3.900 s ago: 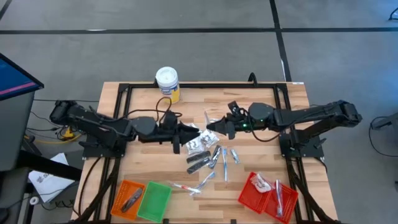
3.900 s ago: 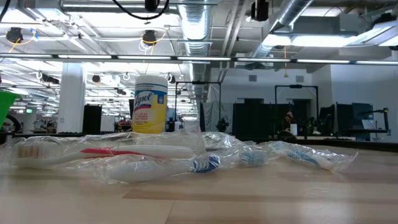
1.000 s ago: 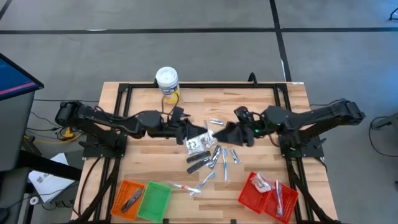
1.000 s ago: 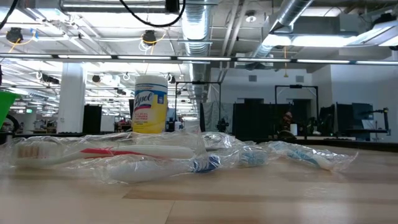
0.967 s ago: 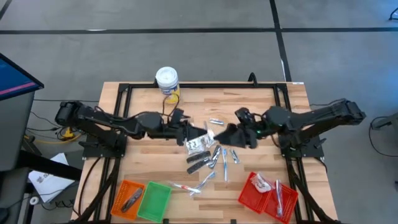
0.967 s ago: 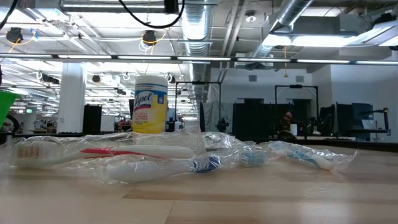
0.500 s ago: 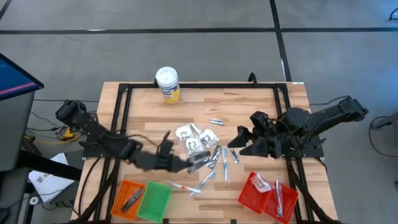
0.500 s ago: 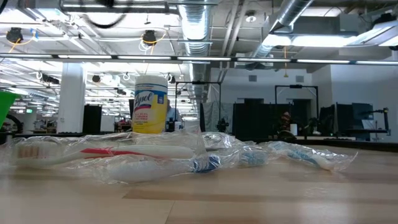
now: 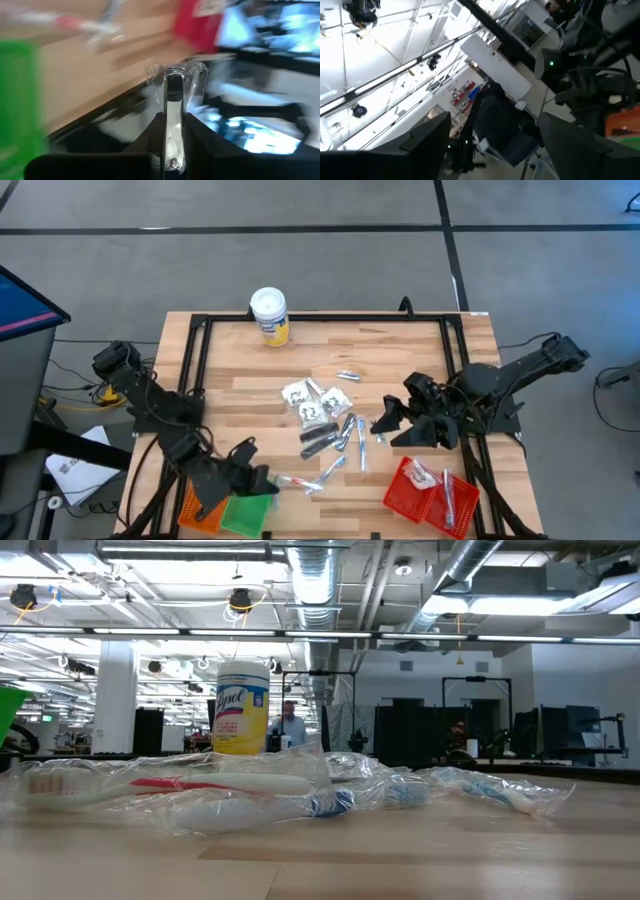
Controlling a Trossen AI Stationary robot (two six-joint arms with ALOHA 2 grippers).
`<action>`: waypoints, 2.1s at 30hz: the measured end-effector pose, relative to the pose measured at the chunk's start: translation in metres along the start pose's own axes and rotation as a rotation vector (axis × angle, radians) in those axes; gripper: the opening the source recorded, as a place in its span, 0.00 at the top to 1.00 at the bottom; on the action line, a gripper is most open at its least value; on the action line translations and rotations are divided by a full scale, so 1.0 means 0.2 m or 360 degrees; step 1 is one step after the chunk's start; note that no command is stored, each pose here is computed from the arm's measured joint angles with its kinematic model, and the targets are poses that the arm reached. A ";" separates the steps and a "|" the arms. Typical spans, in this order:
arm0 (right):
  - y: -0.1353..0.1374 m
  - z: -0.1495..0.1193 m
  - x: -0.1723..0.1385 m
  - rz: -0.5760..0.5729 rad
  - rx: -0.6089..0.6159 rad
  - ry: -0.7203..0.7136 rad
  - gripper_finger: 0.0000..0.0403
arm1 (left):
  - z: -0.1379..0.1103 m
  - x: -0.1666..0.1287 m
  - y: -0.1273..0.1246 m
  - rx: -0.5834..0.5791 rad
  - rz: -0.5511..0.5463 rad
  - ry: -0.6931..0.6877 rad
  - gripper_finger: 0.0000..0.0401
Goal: Pick & Place Travel size toiletries
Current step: Put the nail cutter into the green basket
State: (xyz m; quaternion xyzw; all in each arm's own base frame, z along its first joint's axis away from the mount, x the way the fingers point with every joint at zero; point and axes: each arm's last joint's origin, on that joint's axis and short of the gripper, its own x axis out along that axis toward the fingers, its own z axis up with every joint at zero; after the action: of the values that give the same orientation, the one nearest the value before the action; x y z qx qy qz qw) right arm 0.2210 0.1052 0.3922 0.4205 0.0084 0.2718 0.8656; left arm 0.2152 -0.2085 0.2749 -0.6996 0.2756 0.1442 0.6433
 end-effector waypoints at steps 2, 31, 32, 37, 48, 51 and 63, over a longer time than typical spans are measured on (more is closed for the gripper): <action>0.00 -0.02 0.00 -0.0002 0.0005 0.0026 0.26 | -0.01 -0.01 -0.02 0.0022 0.0210 0.0039 0.92; 0.02 -0.03 0.00 -0.0010 -0.0056 0.0028 0.26 | -0.07 0.28 0.14 0.0162 0.1266 0.0080 0.92; 0.02 -0.03 0.00 -0.0010 -0.0058 0.0028 0.26 | -0.07 0.28 0.15 0.0162 0.1279 0.0079 0.92; 0.02 -0.04 0.00 -0.0002 -0.0055 0.0043 0.26 | -0.06 0.29 0.18 0.0169 0.1322 0.0105 0.92; 0.03 -0.05 0.00 0.0003 -0.0053 0.0053 0.26 | -0.03 0.30 0.23 0.0162 0.1428 0.0178 0.92; 0.03 -0.05 0.00 -0.0007 -0.0052 0.0062 0.26 | -0.03 0.30 0.25 0.0147 0.1470 0.0223 0.91; 0.02 -0.05 0.00 -0.0010 -0.0035 0.0064 0.26 | -0.01 0.31 0.28 0.0208 0.1463 0.0262 0.93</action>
State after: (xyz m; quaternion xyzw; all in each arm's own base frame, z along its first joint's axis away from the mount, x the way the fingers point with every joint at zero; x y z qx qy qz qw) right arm 0.2167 0.1159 0.3889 0.4055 0.0243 0.2775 0.8706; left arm 0.2338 -0.2237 0.1942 -0.4722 0.6154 0.3404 0.5314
